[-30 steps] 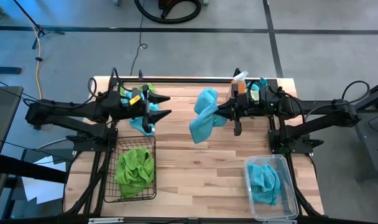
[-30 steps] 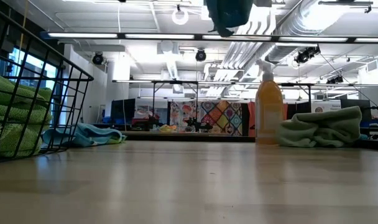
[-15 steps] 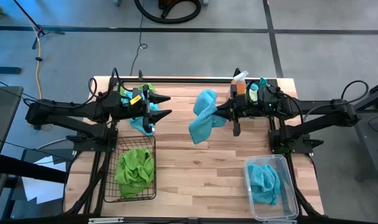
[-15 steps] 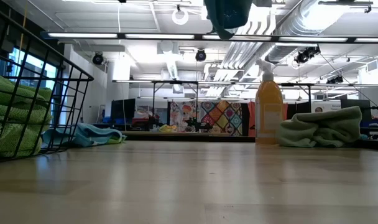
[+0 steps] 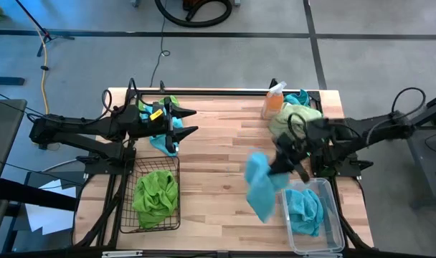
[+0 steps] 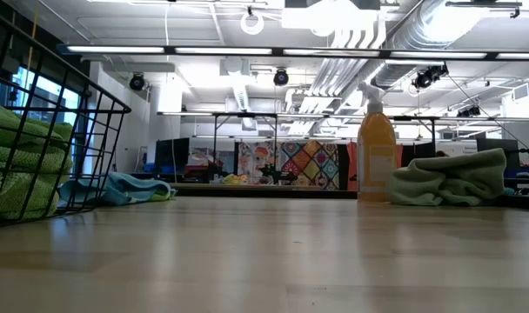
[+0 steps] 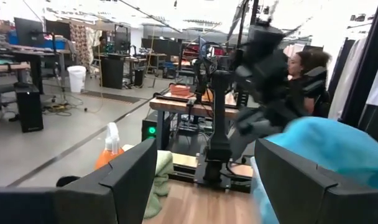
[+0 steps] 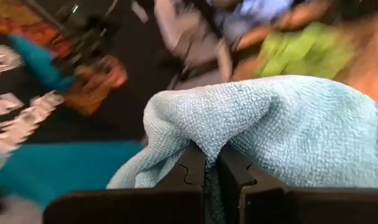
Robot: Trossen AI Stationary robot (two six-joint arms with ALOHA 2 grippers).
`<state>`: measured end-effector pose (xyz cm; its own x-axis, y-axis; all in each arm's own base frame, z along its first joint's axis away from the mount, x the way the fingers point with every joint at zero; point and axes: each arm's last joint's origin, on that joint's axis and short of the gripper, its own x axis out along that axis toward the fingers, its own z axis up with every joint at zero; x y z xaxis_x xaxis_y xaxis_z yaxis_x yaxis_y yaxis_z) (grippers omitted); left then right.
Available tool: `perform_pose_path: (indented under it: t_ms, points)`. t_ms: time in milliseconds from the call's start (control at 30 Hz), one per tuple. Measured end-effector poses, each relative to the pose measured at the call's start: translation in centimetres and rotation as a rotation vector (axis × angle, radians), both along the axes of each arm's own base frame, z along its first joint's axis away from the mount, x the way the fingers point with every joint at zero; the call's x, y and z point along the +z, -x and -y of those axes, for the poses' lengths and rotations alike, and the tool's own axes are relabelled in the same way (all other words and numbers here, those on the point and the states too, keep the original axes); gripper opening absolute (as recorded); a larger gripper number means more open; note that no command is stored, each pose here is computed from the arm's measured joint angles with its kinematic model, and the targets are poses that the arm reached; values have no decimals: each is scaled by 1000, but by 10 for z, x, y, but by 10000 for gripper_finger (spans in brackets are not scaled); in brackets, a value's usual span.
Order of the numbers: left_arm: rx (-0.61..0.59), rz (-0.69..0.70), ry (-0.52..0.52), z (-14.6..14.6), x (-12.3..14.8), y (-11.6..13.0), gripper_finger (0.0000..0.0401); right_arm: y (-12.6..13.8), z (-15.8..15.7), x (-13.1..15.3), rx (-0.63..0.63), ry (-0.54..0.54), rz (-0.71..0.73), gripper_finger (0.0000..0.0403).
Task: Sort microfiber towel by color & place in baskets
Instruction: Put the blue microfiber cloth into the transparent bin
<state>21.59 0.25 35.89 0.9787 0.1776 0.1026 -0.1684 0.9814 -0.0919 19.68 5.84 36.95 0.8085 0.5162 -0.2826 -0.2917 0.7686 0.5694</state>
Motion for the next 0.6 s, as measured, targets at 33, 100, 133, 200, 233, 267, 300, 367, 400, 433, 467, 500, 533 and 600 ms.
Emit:
perform_pose_path:
  t_ms: [33, 100, 133, 200, 233, 267, 300, 367, 400, 433, 467, 500, 533, 600]
  points:
    - [1, -1, -6, 0, 0, 0, 257, 5, -7, -1, 22, -37, -42, 0]
    - [2, -1, -10, 0, 0, 0, 257, 17, -20, 0, 57, -118, -121, 0]
    - [2, -1, -9, 0, 0, 0, 257, 23, -26, 0, 77, -162, -162, 0]
    - [2, 1, -7, 0, 0, 0, 257, 34, -37, 1, 113, -242, -245, 0]
    - [2, 2, -6, 0, 0, 0, 257, 41, -42, 2, 126, -283, -287, 0]
    - [2, 4, -6, 0, 0, 0, 257, 47, -47, 2, 129, -316, -325, 0]
    - [2, 5, -6, 0, 1, 0, 257, 53, -51, 2, 127, -343, -363, 0]
    - [2, 4, -6, 0, 1, 0, 257, 66, -58, 0, 106, -369, -446, 0]
    - [2, 4, -6, 0, 1, 0, 257, 72, -61, -3, 91, -371, -499, 0]
    - [2, 5, -6, 0, 1, 0, 257, 77, -63, -7, 74, -360, -552, 0]
    - [2, 4, -6, 0, 1, 0, 257, 83, -65, -12, 53, -334, -611, 0]
    - [2, 4, -6, 0, 1, 0, 257, 88, -66, -18, 25, -297, -663, 0]
    - [2, 4, -6, 0, 1, 0, 257, 93, -67, -23, -2, -256, -708, 0]
    - [2, 4, -6, 0, 1, 0, 257, 99, -69, -31, -56, -183, -758, 0]
